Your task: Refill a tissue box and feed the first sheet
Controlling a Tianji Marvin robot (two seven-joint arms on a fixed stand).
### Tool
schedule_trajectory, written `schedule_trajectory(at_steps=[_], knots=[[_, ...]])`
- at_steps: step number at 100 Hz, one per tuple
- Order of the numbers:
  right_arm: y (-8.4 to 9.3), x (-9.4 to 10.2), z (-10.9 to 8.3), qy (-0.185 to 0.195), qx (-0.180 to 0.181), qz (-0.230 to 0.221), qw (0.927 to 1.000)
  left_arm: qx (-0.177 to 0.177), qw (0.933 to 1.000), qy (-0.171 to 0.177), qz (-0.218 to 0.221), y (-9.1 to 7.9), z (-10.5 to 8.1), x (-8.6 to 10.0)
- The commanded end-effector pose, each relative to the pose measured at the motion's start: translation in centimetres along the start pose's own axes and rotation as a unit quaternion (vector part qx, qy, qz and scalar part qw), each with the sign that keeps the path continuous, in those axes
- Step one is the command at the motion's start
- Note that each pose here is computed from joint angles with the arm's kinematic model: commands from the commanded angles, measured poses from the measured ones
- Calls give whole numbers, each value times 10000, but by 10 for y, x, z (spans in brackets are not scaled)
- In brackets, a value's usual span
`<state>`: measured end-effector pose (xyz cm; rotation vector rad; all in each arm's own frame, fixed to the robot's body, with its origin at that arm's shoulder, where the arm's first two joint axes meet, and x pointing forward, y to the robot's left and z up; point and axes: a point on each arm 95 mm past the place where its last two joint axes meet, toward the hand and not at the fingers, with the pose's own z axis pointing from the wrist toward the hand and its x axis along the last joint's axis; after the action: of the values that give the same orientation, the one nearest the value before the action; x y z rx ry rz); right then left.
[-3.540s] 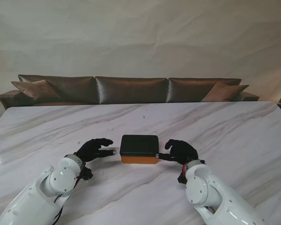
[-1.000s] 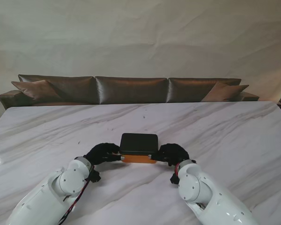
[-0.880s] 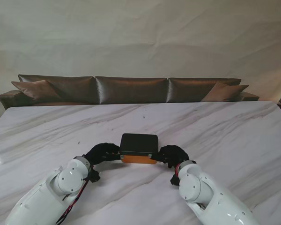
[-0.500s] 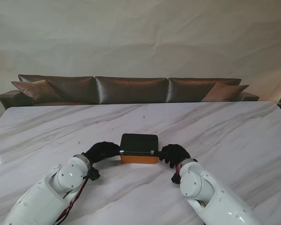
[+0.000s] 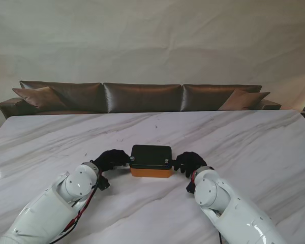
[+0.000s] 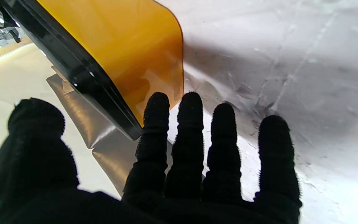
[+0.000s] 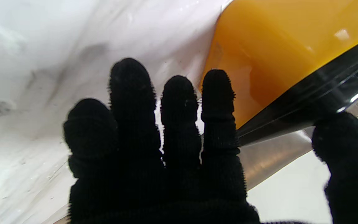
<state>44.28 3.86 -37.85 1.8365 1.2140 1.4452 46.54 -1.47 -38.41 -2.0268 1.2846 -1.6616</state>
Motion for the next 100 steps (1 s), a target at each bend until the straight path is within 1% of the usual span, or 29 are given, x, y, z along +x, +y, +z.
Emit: schedule_trajectory(at_steps=[1,13,34,69,100], knots=[[-6,-1,0,2,88,-27,10000,-253,9995,-169,-54,20,-1,-11],[-9,-1,-1,15,103,-110,9999,-300,9994,-156,35,22,3,-12],[-11,-1,-1,18,0,-196,9998,-319,9993,-115,153,26,5,-12],[-19,-1,4,72,-95,-256,9996,-357,9986,-197,347,27,7,-12],[-31,-3,5,196,28,-545,9983,-367,9980,-272,430,25,10,-10]])
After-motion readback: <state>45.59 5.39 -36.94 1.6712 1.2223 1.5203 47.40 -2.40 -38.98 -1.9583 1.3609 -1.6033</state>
